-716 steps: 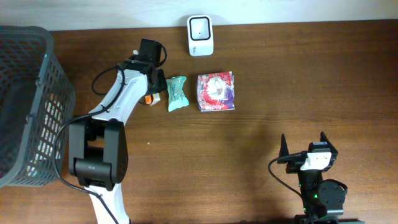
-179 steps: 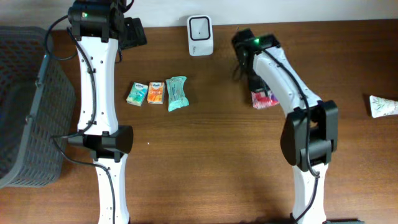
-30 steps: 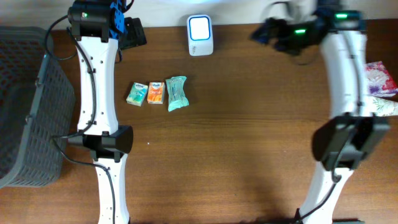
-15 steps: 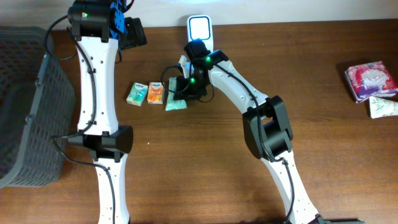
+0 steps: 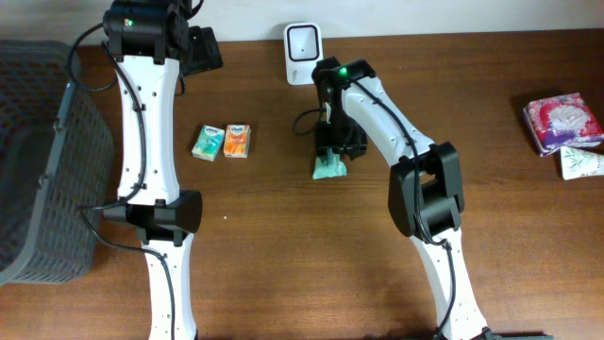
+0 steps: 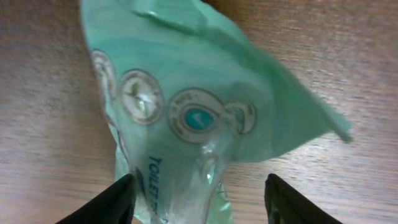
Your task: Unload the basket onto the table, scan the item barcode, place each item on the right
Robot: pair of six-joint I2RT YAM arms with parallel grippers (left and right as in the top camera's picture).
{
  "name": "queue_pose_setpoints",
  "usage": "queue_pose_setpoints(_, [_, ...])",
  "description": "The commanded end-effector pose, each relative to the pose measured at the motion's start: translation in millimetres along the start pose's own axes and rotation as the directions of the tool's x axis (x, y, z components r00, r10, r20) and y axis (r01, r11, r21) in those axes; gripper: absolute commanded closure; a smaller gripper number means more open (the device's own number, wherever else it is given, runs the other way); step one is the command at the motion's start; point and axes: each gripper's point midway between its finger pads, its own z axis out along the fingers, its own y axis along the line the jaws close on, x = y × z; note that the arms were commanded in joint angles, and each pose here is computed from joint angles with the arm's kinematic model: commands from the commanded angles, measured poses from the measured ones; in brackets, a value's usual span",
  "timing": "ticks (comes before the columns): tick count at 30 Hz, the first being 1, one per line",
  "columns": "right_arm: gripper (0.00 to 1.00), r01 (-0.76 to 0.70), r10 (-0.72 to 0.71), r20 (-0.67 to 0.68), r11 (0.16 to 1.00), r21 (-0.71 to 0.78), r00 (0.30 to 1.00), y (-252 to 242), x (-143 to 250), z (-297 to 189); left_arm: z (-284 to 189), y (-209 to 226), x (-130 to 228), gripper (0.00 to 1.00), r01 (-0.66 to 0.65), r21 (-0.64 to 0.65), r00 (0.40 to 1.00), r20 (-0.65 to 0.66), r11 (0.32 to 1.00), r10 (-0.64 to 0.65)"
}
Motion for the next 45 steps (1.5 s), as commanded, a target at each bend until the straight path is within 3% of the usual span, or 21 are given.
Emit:
queue_pose_setpoints(1, [0.35, -0.036, 0.029, 0.081, 0.996, 0.082, 0.996, -10.7, -4.7, -30.9, -2.6, -0.4, -0.4, 0.01, -0.006, 0.002, 1.0, 0.005, 1.0, 0.006])
queue_pose_setpoints(5, [0.36, -0.011, 0.002, 0.136, 0.998, 0.066, 0.991, 4.4, -8.4, -59.5, -2.6, -0.4, -0.4, 0.01, -0.006, 0.002, 1.0, 0.005, 1.0, 0.006])
queue_pose_setpoints(9, [0.36, 0.091, -0.107, 0.162, 0.991, 0.102, 0.981, 25.6, -12.2, -40.2, -2.6, -0.4, -0.4, 0.01, -0.006, 0.002, 1.0, 0.005, 1.0, 0.006])
queue_pose_setpoints(13, [0.38, 0.088, -0.108, 0.135, 0.985, 0.146, 0.985, 15.7, -10.2, -9.0, -2.6, -0.4, -0.4, 0.01, -0.005, 0.002, 1.0, 0.005, 1.0, 0.005])
queue_pose_setpoints(14, [0.43, 0.088, -0.108, 0.129, 0.985, 0.148, 0.986, 14.7, -9.4, -1.3, -2.8, -1.0, -0.3, 0.01, -0.007, 0.003, 1.0, 0.005, 1.0, 0.007])
queue_pose_setpoints(15, [0.57, 0.089, -0.108, 0.124, 0.985, 0.149, 0.986, 14.0, -8.7, 2.8, -2.8, -1.3, -0.2, 0.01, -0.007, 0.003, 1.0, 0.005, 1.0, 0.007])
queue_pose_setpoints(17, [0.93, 0.081, -0.101, 0.139, 0.987, 0.14, 0.985, 13.2, -12.6, -3.0, -2.8, -1.3, -0.1, 0.01, -0.007, 0.003, 1.0, 0.005, 1.0, 0.007])
queue_pose_setpoints(18, [0.96, 0.075, -0.095, 0.145, 0.988, 0.134, 0.985, 12.8, -14.2, -7.6, -2.8, -1.3, -0.1, 0.01, -0.007, 0.003, 1.0, 0.005, 1.0, 0.007])
queue_pose_setpoints(20, [0.96, 0.063, -0.074, 0.15, 0.995, 0.075, 0.986, 15.4, -16.8, -27.1, -2.8, -1.3, -0.1, 0.01, -0.007, 0.003, 1.0, 0.005, 1.0, 0.007])
queue_pose_setpoints(23, [0.96, 0.137, -0.111, 0.154, 0.975, -0.174, 0.982, 33.1, -21.2, -63.7, -2.8, -1.3, -0.2, 0.01, -0.007, 0.003, 1.0, 0.005, 1.0, 0.007])
queue_pose_setpoints(24, [0.96, 0.185, -0.145, 0.148, 0.933, -0.308, 0.978, 44.6, -18.5, -73.5, -2.8, -1.3, -0.1, 0.01, -0.007, 0.003, 1.0, 0.005, 1.0, 0.007])
queue_pose_setpoints(26, [0.96, 0.25, -0.22, 0.127, 0.732, -0.634, 0.967, 59.3, -1.7, -99.6, -2.8, -1.3, -0.1, 0.01, -0.007, 0.003, 1.0, 0.005, 1.0, 0.007])
queue_pose_setpoints(33, [0.96, 0.014, -0.13, -0.13, 0.758, -0.652, 0.983, 3.2, 26.9, -4.2, -2.8, -1.3, -0.2, 0.01, -0.007, 0.003, 1.0, 0.005, 1.0, 0.007])
queue_pose_setpoints(35, [0.94, -0.035, -0.098, -0.147, 0.705, -0.708, 0.984, 2.8, 25.4, -10.7, -2.8, -1.3, -0.2, 0.02, -0.007, 0.003, 1.0, 0.005, 1.0, 0.007])
queue_pose_setpoints(41, [0.87, 0.009, -0.098, -0.086, 0.71, -0.704, 0.991, 1.0, 13.1, -30.9, -2.8, -1.3, -0.1, 0.01, -0.007, 0.003, 1.0, 0.005, 1.0, 0.007])
queue_pose_setpoints(42, [0.83, 0.026, -0.102, -0.075, 0.742, -0.67, 0.992, -3.1, 10.9, -32.8, -2.8, -1.3, -0.1, 0.01, -0.007, 0.003, 1.0, 0.005, 1.0, 0.007])
queue_pose_setpoints(43, [0.57, -0.004, -0.053, -0.098, 0.863, -0.505, 0.994, -23.9, 8.2, -28.3, -2.8, -1.3, -0.1, 0.01, -0.007, 0.003, 1.0, 0.005, 1.0, 0.007])
queue_pose_setpoints(45, [0.54, -0.02, -0.006, -0.075, 0.94, -0.342, 0.997, -41.5, 1.7, -36.9, -2.8, -1.3, -0.2, 0.01, -0.007, 0.003, 1.0, 0.005, 1.0, 0.007])
